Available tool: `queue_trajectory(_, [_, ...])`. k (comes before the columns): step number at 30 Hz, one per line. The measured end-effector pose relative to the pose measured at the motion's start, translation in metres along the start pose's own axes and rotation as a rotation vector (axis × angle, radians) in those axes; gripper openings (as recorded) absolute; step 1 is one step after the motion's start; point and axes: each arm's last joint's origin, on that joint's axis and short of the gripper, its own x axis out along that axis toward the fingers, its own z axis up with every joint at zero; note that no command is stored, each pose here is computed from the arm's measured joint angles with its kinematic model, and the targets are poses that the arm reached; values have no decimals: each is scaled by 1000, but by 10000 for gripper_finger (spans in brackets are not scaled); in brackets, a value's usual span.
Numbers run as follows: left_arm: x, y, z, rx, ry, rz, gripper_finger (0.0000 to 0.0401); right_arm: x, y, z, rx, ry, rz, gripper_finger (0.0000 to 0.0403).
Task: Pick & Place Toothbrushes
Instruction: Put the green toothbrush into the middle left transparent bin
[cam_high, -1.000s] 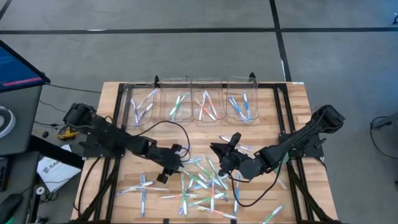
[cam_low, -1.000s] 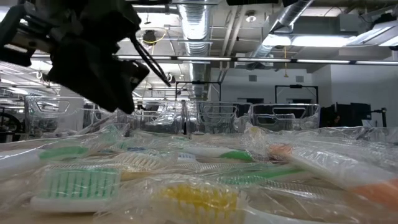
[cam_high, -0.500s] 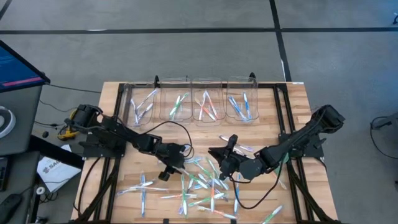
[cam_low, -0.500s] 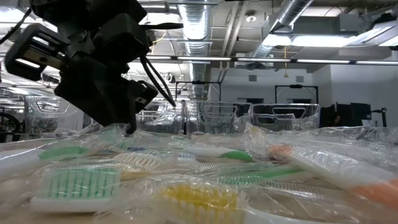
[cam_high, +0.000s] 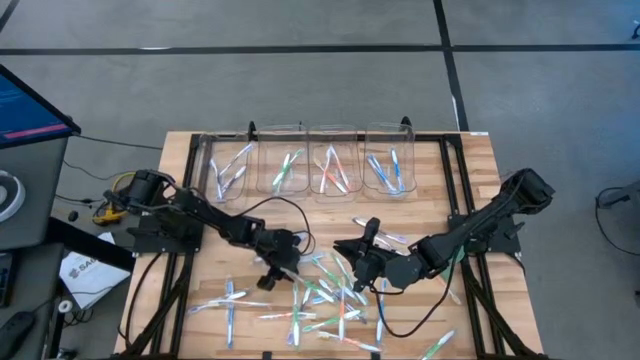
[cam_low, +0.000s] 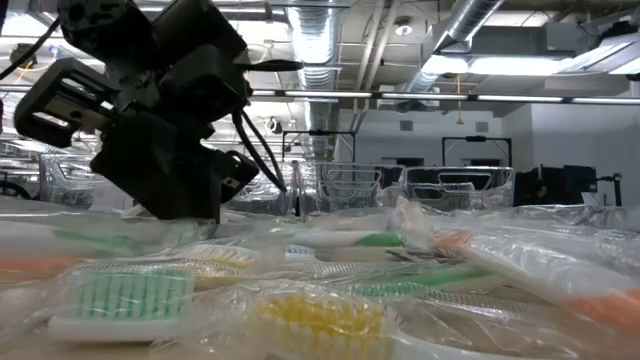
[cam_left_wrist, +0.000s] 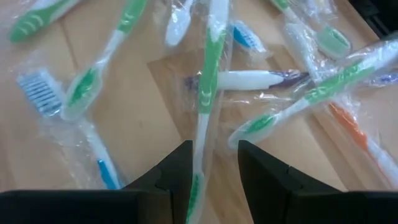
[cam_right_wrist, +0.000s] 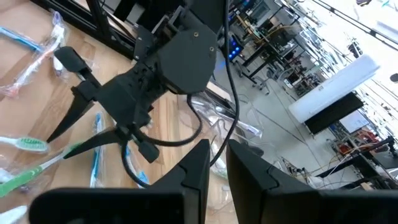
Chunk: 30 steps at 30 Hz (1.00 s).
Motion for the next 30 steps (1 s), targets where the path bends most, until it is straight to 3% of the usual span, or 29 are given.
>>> queue_trajectory(5, [-1, 4, -1, -44, 6, 12, 104, 0, 0, 0, 0, -8, 17, 48])
queue_trajectory(11, [-2, 6, -2, -96, 11, 25, 14, 0, 0, 0, 11, -8, 17, 48])
queue_trajectory(18, [-8, 6, 0, -98, 15, 74, 1, 0, 1, 0, 17, -7, 18, 48])
queue_trajectory(24, [-49, -2, 18, -72, -53, 348, 1, 0, 1, 0, 12, -4, 20, 48])
queue_trajectory(27, [-80, -9, 34, -58, -190, 386, 0, 0, 1, 0, 12, -4, 20, 48])
queue_trajectory(30, [-118, -16, 46, -67, -339, 527, 0, 0, 1, 0, 11, -4, 20, 48])
